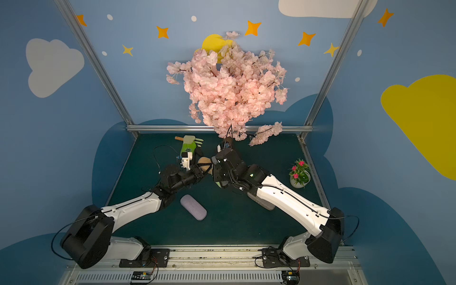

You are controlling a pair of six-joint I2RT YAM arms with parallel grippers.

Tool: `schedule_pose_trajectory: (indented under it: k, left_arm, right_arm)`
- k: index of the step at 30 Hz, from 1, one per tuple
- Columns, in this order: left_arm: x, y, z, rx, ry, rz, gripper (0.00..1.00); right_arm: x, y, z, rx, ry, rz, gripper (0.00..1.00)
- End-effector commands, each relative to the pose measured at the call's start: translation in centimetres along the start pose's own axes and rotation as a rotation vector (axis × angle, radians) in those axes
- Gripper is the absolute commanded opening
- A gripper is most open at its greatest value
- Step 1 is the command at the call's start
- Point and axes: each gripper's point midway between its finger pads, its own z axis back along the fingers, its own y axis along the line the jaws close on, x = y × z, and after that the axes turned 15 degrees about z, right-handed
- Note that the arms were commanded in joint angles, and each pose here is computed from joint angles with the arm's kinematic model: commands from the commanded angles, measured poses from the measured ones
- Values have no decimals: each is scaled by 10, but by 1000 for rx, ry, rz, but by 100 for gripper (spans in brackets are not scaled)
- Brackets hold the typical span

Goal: Wipe the eyeglass case
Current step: Wipe the dirt from the eyeglass case.

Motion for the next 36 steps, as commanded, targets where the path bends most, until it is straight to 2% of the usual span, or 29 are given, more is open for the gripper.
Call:
schedule_pose_trajectory:
  k: [1, 4, 7, 10, 13, 18, 21, 24, 30, 33, 36]
  left_arm:
    - [-13, -28, -13, -75, 81, -39, 3]
    - [-25, -48, -23, -142, 147, -49, 3]
    - [-24, -61, -18, -165, 146, -73, 3]
    - [-22, -72, -4, -179, 159, -151, 3]
    - [-24, -83, 7, -221, 227, -249, 3]
    - [-41, -66, 14, -153, 374, -491, 3]
    - [-57, -55, 17, -167, 430, -663, 3]
    - [-67, -41, 14, -122, 458, -787, 3]
    - [-75, -37, 1, -87, 461, -854, 3]
    - [-75, -47, -1, -104, 424, -863, 3]
    - [-73, -62, 4, -143, 367, -879, 3]
  right_arm:
    - [22, -2, 10, -14, -73, 7, 0]
    - [4, -12, -10, -63, -18, -20, 0]
    - [-24, -36, -18, -123, 36, -79, 0]
    - [-59, -65, -17, -175, 96, -132, 0]
    - [-80, -90, -8, -183, 141, -141, 0]
    - [-46, -104, 29, -115, 104, -104, 0]
    - [-10, -80, 49, 18, 33, -97, 0]
    - [11, -46, 50, 127, 1, -122, 0]
    - [31, 10, 35, 191, -58, -103, 0]
    - [17, 8, 19, 156, -32, -150, 0]
    - [-13, -15, 3, 86, 29, -212, 0]
